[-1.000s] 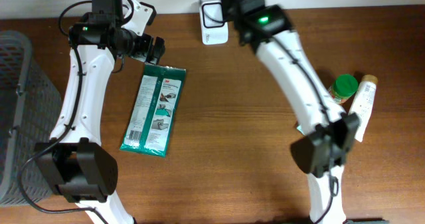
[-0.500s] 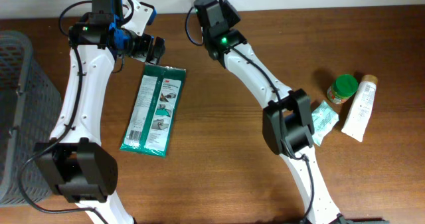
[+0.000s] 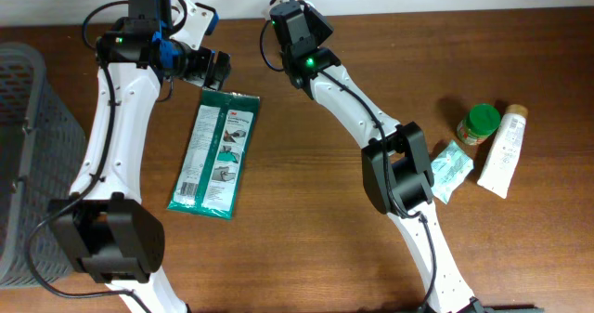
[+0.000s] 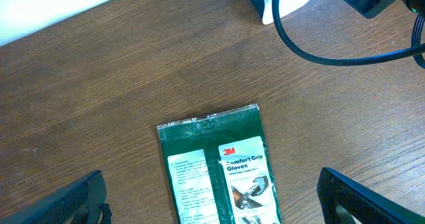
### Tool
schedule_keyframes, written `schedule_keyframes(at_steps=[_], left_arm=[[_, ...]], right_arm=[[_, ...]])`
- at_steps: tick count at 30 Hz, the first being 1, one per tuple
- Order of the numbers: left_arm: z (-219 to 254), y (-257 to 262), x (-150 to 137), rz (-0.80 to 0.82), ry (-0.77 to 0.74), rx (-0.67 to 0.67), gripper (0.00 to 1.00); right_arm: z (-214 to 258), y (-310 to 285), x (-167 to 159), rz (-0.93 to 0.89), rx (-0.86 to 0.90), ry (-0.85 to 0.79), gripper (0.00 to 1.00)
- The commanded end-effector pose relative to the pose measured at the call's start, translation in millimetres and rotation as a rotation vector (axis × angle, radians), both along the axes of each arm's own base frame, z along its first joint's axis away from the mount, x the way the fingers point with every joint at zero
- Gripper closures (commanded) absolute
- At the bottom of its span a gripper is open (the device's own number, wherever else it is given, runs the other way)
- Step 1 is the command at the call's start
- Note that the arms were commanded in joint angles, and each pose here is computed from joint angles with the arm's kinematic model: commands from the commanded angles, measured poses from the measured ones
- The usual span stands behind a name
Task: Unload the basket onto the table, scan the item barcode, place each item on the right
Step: 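Hold the tissue pack up to the scanner window with the right gripper, then carry the tissue pack right and set it near the jar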
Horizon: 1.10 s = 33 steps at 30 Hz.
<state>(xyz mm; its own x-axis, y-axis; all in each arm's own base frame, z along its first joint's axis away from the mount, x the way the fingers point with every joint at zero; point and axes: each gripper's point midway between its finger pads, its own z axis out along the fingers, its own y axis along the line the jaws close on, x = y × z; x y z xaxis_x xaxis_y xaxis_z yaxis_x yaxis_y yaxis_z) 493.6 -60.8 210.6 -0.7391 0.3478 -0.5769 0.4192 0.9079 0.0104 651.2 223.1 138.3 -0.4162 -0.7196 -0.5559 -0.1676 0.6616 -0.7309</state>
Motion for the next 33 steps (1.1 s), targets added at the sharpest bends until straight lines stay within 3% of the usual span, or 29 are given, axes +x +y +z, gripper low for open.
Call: schedule_keyframes(at_steps=[1,8,16,20,24,29,33], left_arm=[[22.1,1.1,-0.6,-0.003,-0.051,-0.003,0.01],[22.1,1.3,-0.6,-0.003,-0.051,-0.003,0.01],[22.1,1.1,-0.6,-0.003,-0.051,-0.003,0.01],[22.1,1.1,-0.6,-0.003,-0.051,-0.003,0.01],[22.1,1.3,-0.6,-0.003,-0.051,-0.003,0.01],[22.1,1.1,-0.6,-0.003,-0.051,-0.003,0.01],[22.1,1.3,-0.6,-0.003,-0.051,-0.003,0.01]], right_arm=[[11.4,-1.0,-1.7,-0.012,-0.006,-0.014,0.96],[44.5,7.1,-14.9,0.039,0.088,0.011,0.96],[132.5,16.1,-70.6,0.067,0.487,0.080,0.96],[162.6,-19.0,-135.0,-0.111,0.658,0.202,0.96],[169.2,-67.5,-193.2,-0.305,0.699,0.317,0.96],[134.3,-130.1,-233.7,-0.598,0.672,0.469,0.96],[87.6,-173.7,-246.7,-0.793,0.656,0.590,0.96]])
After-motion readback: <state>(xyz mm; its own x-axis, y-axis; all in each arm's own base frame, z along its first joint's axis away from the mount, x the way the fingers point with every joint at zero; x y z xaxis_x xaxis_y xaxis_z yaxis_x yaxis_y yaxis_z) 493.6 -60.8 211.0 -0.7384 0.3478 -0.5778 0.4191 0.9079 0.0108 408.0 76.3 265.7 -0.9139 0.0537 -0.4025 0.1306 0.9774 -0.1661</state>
